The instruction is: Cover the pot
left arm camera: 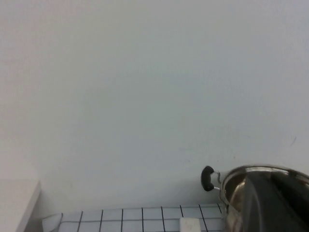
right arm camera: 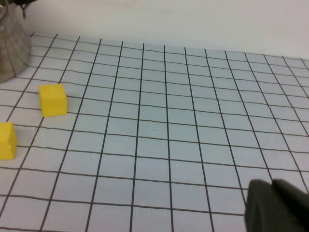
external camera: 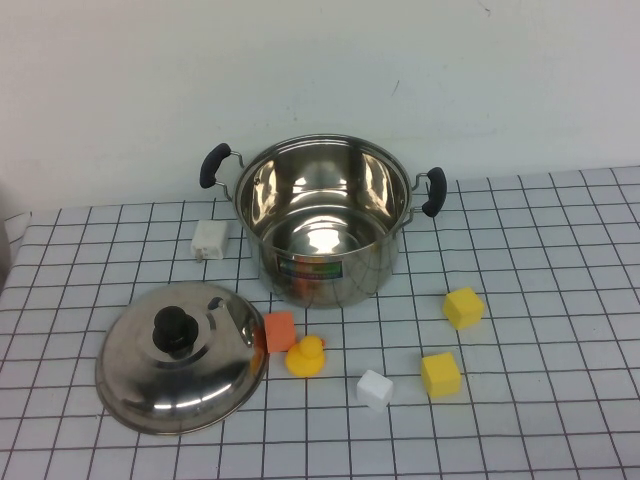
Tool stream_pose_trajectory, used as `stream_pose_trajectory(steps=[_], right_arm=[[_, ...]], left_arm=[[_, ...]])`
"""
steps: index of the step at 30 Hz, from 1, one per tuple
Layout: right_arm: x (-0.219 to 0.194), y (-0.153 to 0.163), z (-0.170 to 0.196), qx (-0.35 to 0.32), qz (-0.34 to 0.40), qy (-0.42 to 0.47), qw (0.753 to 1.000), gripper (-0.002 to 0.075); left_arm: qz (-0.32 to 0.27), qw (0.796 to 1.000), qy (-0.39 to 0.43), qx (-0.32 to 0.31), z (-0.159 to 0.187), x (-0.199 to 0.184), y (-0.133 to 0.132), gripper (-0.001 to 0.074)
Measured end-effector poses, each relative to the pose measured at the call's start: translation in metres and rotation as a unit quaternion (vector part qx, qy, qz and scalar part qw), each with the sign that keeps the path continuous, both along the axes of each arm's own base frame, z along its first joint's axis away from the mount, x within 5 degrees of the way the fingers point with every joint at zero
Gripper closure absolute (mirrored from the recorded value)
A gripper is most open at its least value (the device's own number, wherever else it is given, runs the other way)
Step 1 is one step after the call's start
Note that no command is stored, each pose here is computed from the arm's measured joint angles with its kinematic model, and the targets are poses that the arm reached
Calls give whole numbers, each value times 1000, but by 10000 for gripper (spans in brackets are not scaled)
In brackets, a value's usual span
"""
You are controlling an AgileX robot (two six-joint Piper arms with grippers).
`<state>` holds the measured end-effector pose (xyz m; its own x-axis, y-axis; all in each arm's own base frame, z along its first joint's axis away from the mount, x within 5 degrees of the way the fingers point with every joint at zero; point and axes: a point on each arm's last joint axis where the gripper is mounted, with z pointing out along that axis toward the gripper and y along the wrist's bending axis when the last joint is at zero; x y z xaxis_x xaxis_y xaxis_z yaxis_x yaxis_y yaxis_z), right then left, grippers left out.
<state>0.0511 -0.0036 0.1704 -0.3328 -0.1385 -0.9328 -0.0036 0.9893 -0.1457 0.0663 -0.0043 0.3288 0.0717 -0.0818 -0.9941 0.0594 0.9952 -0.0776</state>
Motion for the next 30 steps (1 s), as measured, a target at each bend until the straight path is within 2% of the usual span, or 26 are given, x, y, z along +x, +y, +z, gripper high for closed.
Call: stream_pose_trajectory(steps=[3,7,10,14,21,24,30], right_arm=[[0,0,0,0,0,0,1000,717],[0,0,0,0,0,0,1000,717],[0,0,0,0,0,0,1000,717],[0,0,0,0,0,0,1000,717],[0,0,0,0,0,0,1000,717],[0,0,0,0,0,0,1000,717],[0,0,0,0,0,0,1000,717]], left_arm=[[-1,999,32,-16,7,21,-1,737],[10,999,19,-43,11,50,1,737],[20,999,28,-39,6,72,2,737],[22,996,85,-3,-14,103,1,737],[19,984,177,-30,-53,144,-3,720],[-3,981,193,-22,-66,155,-14,652],[-58,980,188,4,-82,172,-42,413]])
